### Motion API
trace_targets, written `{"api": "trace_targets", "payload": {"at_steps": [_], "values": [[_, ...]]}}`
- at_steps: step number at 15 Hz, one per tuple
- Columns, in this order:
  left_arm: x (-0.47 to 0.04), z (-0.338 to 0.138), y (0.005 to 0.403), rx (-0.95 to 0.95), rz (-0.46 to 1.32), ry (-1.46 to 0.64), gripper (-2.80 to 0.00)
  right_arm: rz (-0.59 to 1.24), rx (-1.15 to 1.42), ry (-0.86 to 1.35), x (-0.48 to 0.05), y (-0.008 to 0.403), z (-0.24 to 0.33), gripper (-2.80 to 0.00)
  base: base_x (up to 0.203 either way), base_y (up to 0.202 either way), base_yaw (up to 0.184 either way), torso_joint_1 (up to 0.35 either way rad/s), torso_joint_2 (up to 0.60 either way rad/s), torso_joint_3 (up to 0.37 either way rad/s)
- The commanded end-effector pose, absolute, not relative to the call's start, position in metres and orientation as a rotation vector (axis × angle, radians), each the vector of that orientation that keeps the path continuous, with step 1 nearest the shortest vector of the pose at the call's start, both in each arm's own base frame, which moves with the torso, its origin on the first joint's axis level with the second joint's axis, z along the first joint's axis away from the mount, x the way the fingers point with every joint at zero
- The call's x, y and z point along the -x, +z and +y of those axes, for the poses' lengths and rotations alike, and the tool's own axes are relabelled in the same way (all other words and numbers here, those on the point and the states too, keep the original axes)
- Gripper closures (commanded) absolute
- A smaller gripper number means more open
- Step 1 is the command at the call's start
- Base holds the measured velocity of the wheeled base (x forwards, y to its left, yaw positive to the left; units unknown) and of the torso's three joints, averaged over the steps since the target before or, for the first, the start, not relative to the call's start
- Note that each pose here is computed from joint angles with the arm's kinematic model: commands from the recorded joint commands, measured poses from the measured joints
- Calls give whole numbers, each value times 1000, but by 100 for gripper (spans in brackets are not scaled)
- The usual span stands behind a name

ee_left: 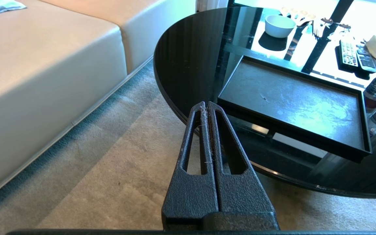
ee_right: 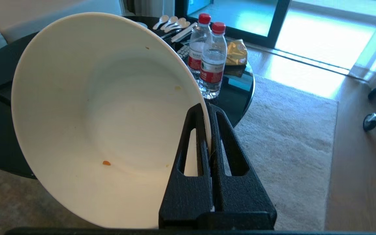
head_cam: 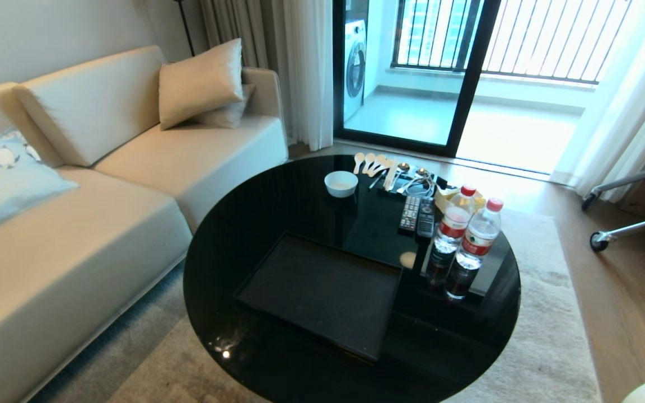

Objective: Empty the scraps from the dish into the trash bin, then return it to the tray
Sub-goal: Pick up the plate with leftover food

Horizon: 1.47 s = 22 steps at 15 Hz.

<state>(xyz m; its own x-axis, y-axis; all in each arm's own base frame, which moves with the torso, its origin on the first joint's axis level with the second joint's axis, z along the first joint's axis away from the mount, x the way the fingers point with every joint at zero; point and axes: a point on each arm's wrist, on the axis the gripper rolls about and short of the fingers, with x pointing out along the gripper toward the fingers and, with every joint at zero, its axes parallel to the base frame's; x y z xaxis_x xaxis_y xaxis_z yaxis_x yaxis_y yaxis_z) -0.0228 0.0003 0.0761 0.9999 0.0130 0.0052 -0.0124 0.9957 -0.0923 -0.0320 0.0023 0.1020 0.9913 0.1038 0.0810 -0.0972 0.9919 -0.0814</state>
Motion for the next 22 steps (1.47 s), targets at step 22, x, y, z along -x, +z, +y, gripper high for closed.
{"api": "trace_targets", "payload": {"at_steps": [22], "values": [[23,0,76,94,-7,14,0,103,206,576,-209,253,76,0,0,0,0,0,0,0]]}}
